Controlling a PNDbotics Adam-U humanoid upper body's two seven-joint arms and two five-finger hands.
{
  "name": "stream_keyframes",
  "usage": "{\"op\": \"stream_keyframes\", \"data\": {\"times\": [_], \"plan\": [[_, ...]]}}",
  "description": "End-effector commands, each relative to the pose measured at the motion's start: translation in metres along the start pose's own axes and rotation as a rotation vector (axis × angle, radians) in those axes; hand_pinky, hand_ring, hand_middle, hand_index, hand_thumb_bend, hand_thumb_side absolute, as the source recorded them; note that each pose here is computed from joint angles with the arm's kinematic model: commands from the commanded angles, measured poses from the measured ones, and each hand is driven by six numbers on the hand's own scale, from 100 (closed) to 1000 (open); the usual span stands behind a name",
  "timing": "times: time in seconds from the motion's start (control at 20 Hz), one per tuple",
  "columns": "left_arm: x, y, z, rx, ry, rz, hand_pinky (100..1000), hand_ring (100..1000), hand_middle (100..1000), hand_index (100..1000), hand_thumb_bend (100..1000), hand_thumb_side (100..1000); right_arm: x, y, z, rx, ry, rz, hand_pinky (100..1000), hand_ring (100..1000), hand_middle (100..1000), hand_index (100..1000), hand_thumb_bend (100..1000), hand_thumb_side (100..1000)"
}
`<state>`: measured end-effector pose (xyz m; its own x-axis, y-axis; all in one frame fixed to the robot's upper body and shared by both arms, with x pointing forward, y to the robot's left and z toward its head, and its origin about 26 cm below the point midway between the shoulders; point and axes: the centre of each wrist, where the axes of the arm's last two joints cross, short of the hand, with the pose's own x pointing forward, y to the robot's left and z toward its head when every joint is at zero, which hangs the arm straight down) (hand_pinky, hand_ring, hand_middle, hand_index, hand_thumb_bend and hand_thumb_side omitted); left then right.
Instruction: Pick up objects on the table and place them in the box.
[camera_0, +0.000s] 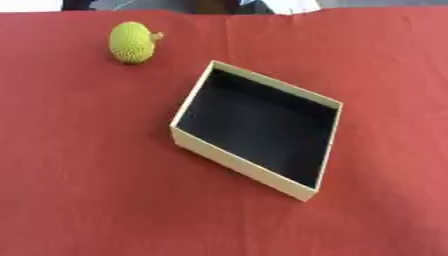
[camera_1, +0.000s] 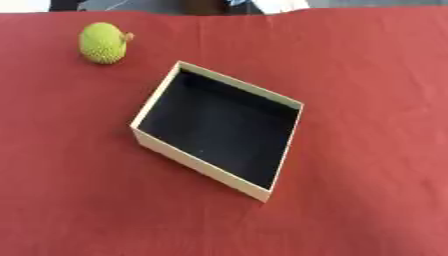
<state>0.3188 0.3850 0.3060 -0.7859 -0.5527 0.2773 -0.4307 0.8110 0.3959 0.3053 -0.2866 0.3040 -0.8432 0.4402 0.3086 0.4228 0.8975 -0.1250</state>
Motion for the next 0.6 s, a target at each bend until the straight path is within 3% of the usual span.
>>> {"op": "stream_keyframes", "data": {"times": [0.05,0.25,0.3,0.35,0.6], "plan": [[-0.017,0.018,-0.013,-0.11,0.034,-0.114,764,730,683,848,100,643,0.007,-0.004,-0.006,0.02,-0.036,0.011,773,713,608,774,132,555],[-0.046,0.019,-0.014,-0.232,0.097,-0.162,768,731,684,851,100,706,0.007,-0.003,-0.005,0.033,-0.03,0.007,773,713,607,774,132,555],[-0.052,0.017,-0.015,-0.267,0.11,-0.161,770,734,688,853,100,673,0.007,-0.003,-0.005,0.036,-0.028,0.004,773,713,607,774,133,553],[-0.057,0.014,-0.017,-0.299,0.12,-0.162,773,737,692,855,100,721,0.007,-0.002,-0.005,0.038,-0.027,0.002,773,713,607,774,132,555],[-0.073,-0.005,-0.03,-0.407,0.138,-0.172,779,743,694,852,100,723,0.007,0.0,-0.005,0.047,-0.026,-0.007,773,713,607,774,131,555]]}}
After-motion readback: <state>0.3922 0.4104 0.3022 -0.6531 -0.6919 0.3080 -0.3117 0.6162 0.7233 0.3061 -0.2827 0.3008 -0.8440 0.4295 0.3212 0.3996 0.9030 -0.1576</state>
